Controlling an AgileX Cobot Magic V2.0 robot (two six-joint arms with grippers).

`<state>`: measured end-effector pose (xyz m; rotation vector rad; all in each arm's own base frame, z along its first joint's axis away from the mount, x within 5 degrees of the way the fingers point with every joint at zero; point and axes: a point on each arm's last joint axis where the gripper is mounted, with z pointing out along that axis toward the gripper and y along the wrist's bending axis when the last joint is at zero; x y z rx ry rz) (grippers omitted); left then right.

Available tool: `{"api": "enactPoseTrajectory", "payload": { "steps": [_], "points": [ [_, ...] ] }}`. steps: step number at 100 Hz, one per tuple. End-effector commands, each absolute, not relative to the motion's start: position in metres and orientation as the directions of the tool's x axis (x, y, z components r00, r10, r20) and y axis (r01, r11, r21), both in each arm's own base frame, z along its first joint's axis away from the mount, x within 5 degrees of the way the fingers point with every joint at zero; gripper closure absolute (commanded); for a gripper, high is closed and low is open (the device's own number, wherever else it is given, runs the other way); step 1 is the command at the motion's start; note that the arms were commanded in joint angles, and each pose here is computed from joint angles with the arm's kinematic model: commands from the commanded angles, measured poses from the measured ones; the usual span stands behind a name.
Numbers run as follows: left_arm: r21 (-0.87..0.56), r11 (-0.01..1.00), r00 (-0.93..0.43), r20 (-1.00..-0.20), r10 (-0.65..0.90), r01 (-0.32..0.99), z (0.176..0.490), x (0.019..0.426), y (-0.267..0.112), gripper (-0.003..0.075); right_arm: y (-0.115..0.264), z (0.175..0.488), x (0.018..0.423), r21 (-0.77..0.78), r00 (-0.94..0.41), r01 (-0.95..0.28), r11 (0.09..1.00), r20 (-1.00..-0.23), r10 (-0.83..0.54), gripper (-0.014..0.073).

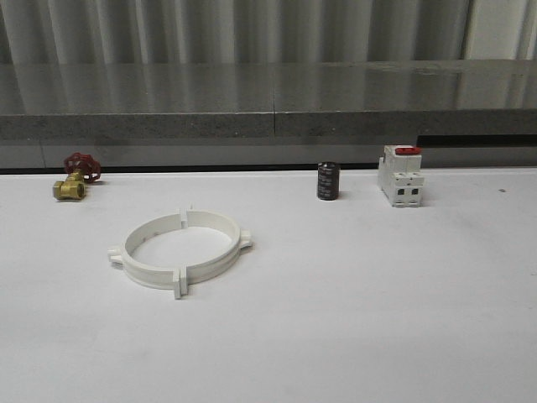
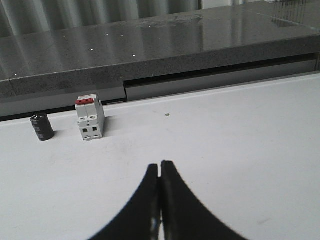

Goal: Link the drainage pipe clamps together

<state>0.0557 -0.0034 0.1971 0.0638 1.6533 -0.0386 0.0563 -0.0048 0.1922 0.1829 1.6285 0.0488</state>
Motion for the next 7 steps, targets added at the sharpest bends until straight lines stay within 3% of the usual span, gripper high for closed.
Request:
{"api": "enactPoseTrajectory", "payload": {
  "steps": [1, 7],
  "points": [
    [0.007, 0.998, -0.013, -1.0, 0.008, 0.066, 0.1917, 0.0558, -0.0036, 0.0741, -0.0047, 0.2056, 0.0543, 0.13, 0.054, 0.076, 0.989, -0.991, 0.126, 0.0663],
    [0.007, 0.998, -0.013, -1.0, 0.008, 0.066, 0.1917, 0.0558, -0.0036, 0.0741, -0.0047, 0.2056, 0.0543, 0.13, 0.054, 0.076, 0.989, -0.991, 0.126, 0.0663]
  ]
}}
